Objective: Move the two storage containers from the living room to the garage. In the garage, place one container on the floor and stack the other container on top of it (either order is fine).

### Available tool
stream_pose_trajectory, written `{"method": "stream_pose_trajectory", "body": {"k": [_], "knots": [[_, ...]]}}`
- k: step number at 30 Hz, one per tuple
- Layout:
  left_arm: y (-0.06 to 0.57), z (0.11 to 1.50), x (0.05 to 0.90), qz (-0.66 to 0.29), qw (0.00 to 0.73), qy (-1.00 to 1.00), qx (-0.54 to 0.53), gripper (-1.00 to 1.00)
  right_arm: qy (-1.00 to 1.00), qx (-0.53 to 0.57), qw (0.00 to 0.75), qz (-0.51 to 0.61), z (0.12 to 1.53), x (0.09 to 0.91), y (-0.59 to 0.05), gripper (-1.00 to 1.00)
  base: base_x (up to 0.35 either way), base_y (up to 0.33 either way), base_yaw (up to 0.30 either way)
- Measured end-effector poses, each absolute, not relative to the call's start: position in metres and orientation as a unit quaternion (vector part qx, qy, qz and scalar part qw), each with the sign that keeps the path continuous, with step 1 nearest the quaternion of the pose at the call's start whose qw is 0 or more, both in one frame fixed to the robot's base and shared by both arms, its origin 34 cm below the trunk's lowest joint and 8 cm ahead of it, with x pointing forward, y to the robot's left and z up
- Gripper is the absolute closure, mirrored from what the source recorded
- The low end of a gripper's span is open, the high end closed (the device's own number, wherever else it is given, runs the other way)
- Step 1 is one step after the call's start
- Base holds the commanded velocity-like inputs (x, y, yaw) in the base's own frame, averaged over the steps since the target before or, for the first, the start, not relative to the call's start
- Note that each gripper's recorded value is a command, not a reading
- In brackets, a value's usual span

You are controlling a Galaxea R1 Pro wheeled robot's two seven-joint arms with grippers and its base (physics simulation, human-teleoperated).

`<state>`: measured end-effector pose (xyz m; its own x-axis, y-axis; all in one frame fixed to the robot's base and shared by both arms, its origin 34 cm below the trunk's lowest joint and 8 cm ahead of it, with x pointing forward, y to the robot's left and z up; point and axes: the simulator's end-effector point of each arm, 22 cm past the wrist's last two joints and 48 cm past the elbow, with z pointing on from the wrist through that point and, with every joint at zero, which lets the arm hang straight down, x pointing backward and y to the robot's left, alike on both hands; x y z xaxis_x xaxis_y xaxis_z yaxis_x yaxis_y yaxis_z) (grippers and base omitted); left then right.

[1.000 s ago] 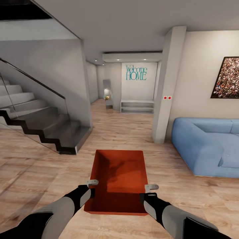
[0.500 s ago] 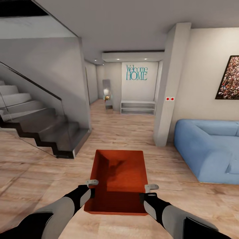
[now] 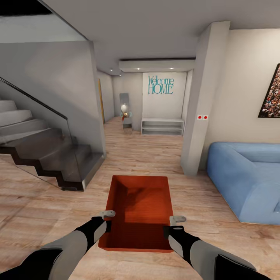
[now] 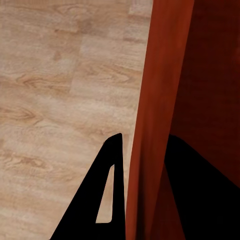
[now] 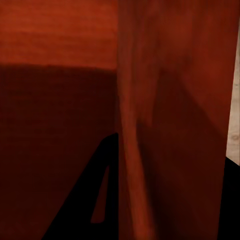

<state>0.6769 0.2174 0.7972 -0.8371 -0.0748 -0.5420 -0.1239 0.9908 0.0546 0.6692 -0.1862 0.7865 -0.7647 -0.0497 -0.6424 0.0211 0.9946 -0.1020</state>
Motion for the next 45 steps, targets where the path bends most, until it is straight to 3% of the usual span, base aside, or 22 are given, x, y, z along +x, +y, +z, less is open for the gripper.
{"method": "stream_pose_trajectory", "body": {"k": [45], "knots": [[0.2174, 0.7972, 0.6769, 0.044, 0.281, 0.957, -0.052, 1.0, 0.938, -0.008, 0.343, -0.052, 0.7863, 0.6691, -0.1862, 1.0, 0.321, 0.0, 0.0]]}}
